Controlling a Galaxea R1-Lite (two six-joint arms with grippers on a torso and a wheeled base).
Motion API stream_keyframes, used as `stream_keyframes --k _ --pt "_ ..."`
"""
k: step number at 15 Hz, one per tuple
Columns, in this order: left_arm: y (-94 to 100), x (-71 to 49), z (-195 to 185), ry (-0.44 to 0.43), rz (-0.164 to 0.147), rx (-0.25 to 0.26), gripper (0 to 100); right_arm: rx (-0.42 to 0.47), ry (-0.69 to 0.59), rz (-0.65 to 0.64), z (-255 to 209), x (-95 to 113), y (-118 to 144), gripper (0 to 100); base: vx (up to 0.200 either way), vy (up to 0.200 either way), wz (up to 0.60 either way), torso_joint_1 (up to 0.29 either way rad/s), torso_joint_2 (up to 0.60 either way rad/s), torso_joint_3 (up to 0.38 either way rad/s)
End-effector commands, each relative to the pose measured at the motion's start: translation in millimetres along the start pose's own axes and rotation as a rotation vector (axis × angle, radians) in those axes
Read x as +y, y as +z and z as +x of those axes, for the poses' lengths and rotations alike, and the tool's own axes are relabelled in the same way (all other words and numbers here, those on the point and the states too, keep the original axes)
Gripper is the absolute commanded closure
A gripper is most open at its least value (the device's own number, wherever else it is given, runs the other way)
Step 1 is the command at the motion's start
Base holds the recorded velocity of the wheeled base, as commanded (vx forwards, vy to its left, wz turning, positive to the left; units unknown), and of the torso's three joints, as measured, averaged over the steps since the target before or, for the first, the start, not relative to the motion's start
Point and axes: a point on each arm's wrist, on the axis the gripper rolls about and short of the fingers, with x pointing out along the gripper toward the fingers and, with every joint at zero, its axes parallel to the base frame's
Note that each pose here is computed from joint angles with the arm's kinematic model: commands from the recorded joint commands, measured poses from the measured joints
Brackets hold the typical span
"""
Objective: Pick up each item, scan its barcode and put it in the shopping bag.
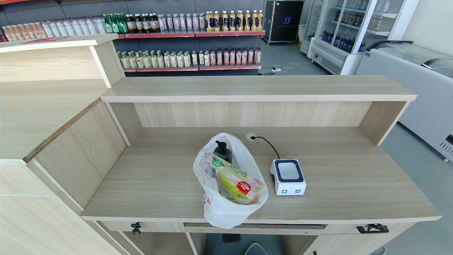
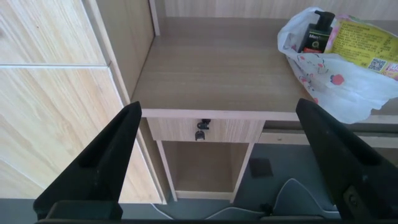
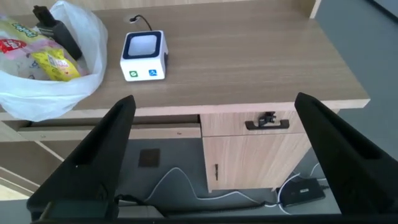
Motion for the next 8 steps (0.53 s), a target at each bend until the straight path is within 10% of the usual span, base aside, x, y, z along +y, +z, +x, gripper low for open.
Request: stream_keyframes --k 1,8 --pt "0.0 0.0 0.0 0.000 0.000 -0.001 0 -0.005 0.000 -0.001 -0.4 0.0 0.1 0 0.000 0.000 0.00 0.000 0.00 0.000" --pt "-0.1 0.0 0.0 0.000 0.000 0.001 0 -0.003 0.000 0.009 -0.4 0.0 -0.5 0 0.000 0.000 0.00 0.000 0.00 0.000"
